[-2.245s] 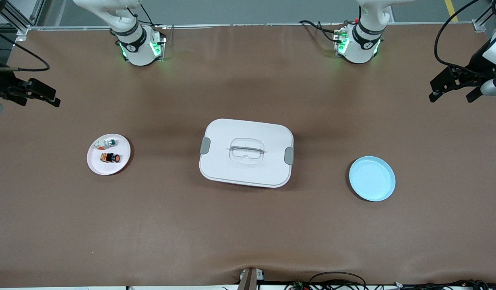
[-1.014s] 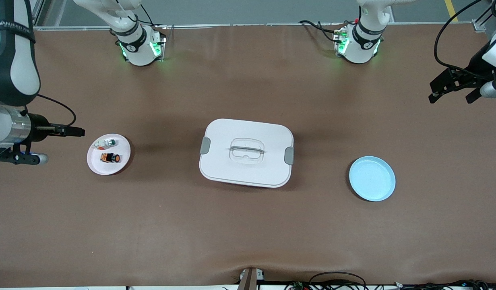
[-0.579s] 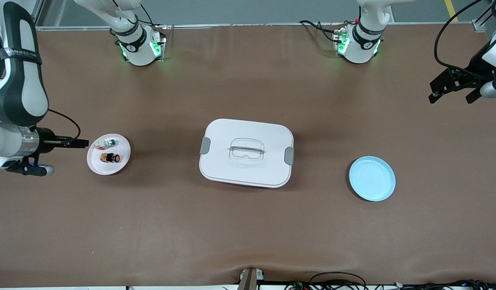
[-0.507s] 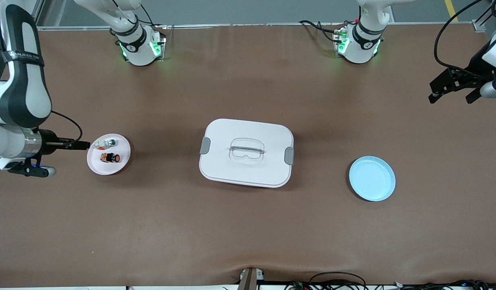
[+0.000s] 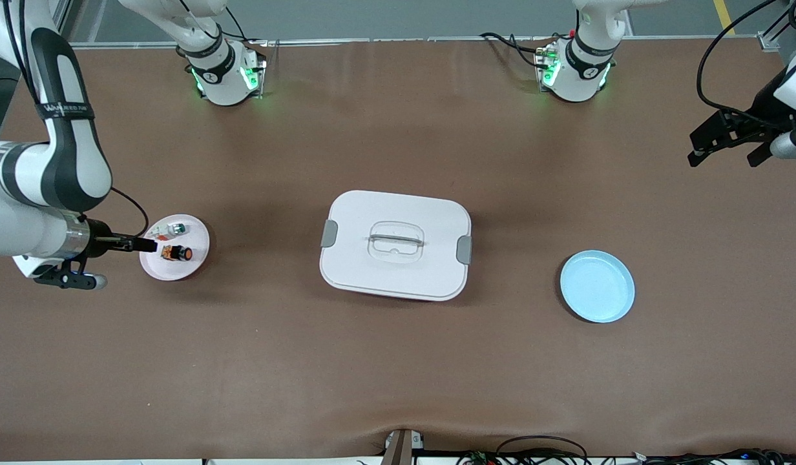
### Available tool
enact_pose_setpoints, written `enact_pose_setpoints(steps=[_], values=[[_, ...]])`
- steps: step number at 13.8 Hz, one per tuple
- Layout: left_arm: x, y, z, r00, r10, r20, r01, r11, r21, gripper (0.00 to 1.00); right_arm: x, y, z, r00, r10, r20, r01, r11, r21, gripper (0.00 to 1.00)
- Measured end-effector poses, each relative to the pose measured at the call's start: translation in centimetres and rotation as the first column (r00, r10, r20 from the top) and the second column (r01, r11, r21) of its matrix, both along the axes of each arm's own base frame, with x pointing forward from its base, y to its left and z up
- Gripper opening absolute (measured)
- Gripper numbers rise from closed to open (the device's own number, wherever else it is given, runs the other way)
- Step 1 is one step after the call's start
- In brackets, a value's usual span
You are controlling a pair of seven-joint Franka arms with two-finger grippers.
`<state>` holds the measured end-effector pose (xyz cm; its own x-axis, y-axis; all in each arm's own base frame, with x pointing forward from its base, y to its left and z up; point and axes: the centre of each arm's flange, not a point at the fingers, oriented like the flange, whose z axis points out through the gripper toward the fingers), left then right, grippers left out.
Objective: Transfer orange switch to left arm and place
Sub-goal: 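Move the right gripper over the white plate toward the black switch, then lower the right gripper and grasp the black-orange switch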
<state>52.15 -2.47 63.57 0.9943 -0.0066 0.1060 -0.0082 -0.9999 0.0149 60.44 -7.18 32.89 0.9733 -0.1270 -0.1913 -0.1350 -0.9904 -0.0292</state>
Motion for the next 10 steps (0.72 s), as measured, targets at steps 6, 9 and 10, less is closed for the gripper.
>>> enact_pose_setpoints(steps=[6,9,10], values=[[0.3,0.0,0.0,1.0,0.0,0.001,0.0,1.0,-0.001,1.0,-1.9,0.0,-4.9,0.996,0.011,0.084,-0.01,1.0,-0.014,1.0],[0.4,0.0,0.1,1.0,0.0,0.003,0.0,1.0,-0.002,1.0,-2.9,0.2,-6.9,0.992,0.016,0.128,-0.013,1.0,-0.022,1.0],[0.4,0.0,0.1,1.0,0.0,0.002,0.0,1.0,-0.002,1.0,-3.3,0.3,-7.4,0.99,0.023,0.139,-0.02,1.0,-0.024,1.0]])
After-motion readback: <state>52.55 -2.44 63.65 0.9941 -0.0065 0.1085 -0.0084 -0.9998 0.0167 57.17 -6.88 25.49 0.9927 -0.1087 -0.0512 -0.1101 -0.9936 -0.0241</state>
